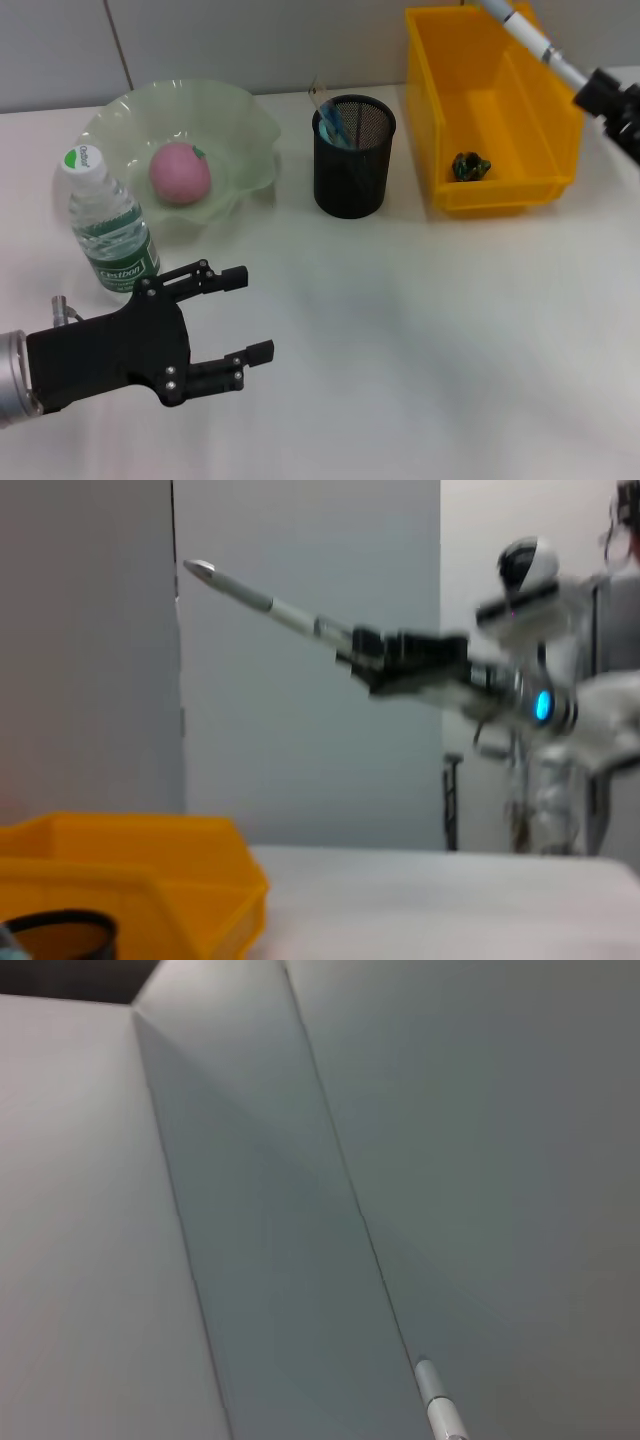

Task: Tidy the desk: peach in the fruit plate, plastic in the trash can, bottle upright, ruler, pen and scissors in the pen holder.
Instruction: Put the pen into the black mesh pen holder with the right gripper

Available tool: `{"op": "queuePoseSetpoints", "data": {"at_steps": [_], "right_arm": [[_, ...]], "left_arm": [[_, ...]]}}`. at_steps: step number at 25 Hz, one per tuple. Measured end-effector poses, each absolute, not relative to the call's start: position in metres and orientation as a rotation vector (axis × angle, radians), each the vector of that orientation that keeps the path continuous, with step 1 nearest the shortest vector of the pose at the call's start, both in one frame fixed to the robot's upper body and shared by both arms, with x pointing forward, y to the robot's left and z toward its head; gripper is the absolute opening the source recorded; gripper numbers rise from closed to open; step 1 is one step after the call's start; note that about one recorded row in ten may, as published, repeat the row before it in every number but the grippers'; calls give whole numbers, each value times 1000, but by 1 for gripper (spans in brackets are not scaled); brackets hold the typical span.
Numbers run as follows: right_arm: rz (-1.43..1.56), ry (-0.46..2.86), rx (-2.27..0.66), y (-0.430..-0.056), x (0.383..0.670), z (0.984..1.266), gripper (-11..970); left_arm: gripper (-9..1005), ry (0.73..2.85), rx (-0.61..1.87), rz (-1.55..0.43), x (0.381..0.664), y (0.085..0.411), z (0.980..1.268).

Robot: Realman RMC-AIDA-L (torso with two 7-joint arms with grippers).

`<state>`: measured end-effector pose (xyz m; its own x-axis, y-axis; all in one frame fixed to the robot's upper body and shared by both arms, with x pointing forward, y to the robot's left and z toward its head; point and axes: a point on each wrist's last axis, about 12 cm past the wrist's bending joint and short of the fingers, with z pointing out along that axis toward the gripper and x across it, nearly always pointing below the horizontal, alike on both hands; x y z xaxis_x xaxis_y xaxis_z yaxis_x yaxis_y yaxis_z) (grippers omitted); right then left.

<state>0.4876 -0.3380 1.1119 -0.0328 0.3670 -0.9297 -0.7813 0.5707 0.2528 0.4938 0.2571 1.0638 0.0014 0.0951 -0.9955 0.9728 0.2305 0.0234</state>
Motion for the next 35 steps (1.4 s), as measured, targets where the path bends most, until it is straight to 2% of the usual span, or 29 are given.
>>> {"op": "queuePoseSetpoints", "data": {"at_steps": [7,9,10,11,12,14,15,16,20,24,35], "right_arm": [[1029,1613,-477,-360,524,1188,118],[1014,1789,-502,-359,546,1224,118],[1014,1789,-502,-359,546,1224,118],[987,1898,-522,-356,561,1242,118],[987,1898,-522,-356,561,1242,118],[928,2047,-565,-346,587,1268,118],[928,2047,-565,-346,587,1268,118],[882,2150,-587,-338,604,1278,118],[790,2289,-636,-319,626,1291,119],[669,2435,-749,-282,655,1307,118],[434,2564,-896,-224,681,1306,118]], "left_arm": [[783,1405,1120,-884,496,254,1053],[783,1412,1118,-878,497,253,1052],[783,1419,1114,-875,497,252,1050],[783,1423,1110,-873,497,252,1050],[783,1423,1110,-873,497,252,1050],[783,1428,1094,-868,496,252,1049],[783,1428,1094,-868,496,252,1049],[783,1431,1087,-864,496,253,1049],[783,1444,1067,-855,496,254,1047],[783,1454,1062,-845,497,254,1046],[783,1465,1063,-839,496,255,1044]]}}
